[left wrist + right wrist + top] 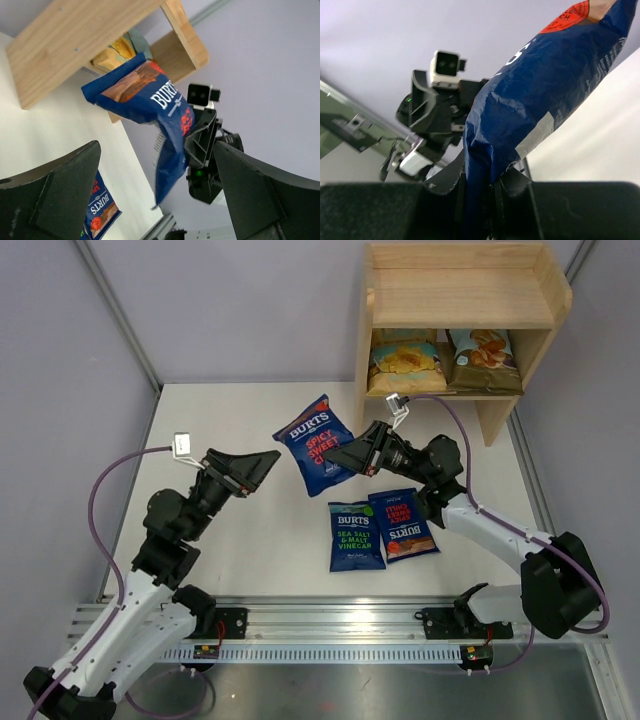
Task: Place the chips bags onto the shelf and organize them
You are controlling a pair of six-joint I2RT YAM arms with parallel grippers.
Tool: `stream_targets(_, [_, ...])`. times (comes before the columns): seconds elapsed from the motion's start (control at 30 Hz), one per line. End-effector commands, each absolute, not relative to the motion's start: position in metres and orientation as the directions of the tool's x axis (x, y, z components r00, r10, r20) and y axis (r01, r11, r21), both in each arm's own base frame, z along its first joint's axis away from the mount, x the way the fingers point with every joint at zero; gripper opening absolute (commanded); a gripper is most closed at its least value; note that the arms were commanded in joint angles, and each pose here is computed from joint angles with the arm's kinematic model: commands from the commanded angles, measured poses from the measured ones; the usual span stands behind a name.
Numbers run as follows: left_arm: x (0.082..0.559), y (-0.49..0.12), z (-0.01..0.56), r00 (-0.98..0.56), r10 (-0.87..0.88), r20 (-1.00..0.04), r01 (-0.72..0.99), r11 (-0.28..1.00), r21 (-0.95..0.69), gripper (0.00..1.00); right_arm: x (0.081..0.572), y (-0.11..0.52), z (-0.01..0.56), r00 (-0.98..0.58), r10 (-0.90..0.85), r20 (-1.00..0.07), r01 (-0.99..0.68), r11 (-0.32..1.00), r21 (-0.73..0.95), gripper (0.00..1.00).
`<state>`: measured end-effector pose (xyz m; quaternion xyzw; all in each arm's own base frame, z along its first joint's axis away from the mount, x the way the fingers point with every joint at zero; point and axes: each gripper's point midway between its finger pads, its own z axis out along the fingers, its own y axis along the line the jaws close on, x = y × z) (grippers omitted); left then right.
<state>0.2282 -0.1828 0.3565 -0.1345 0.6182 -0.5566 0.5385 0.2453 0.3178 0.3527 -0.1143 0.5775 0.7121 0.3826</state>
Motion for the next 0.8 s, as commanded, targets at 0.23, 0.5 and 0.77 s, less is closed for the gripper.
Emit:
stream_targets(0.23, [0.198,-0.208,0.408,-0.372,-0.720,-0.586,0.711,0.184,-0.678,0.99,0.196,0.292,0.424,-0.594,0.277,-0.755,-0.804,-0.187,0.564,0.23])
stream_targets(0.5, [0.181,-0.223,0.438,-0.445,-0.711,-0.545,0.790,-0.025,-0.612,0.99,0.175,0.291,0.426,-0.616,0.166,-0.770,-0.776,-0.296,0.557,0.23])
stream_targets(0.77, [0.185,-0.233,0.439,-0.472,-0.680,-0.562,0.790,-0.043,-0.611,0.68,0.154,0.284,0.422,-0.575,0.072,-0.815,-0.784,-0.333,0.524,0.24])
